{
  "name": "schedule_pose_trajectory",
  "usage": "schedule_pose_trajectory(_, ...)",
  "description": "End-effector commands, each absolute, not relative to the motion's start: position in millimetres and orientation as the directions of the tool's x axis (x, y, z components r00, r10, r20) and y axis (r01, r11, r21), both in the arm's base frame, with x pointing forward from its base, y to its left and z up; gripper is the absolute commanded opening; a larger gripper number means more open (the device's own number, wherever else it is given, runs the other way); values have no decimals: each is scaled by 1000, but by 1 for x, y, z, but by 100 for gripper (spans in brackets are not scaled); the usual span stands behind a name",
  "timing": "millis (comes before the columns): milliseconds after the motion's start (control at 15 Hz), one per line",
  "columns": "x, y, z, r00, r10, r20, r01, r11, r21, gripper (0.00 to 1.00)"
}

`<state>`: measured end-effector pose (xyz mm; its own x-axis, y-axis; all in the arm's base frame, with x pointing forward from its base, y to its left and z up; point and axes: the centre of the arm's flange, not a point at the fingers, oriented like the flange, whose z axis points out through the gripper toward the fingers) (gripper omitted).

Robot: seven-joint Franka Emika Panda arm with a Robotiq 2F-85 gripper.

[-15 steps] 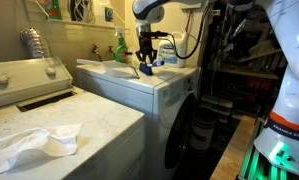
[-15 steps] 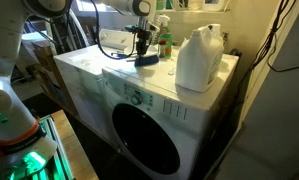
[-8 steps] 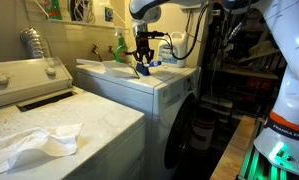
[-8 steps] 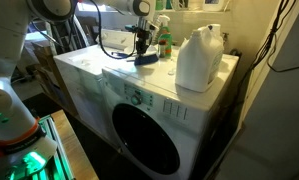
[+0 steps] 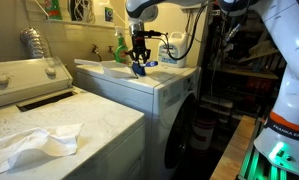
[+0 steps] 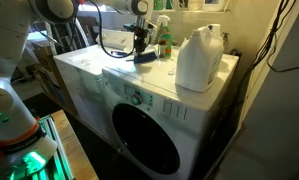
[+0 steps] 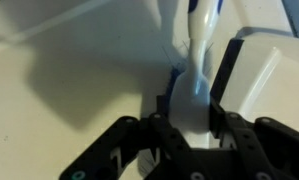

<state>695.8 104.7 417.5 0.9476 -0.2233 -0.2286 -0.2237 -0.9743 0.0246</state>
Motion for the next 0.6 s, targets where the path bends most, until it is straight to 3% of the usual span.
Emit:
schedule_pose_trajectory(0, 692, 121, 427, 958, -193, -212, -192, -981, 28, 16)
schedule_pose_trajectory(533, 674, 136, 441, 969, -168, -182, -165, -986, 29, 16)
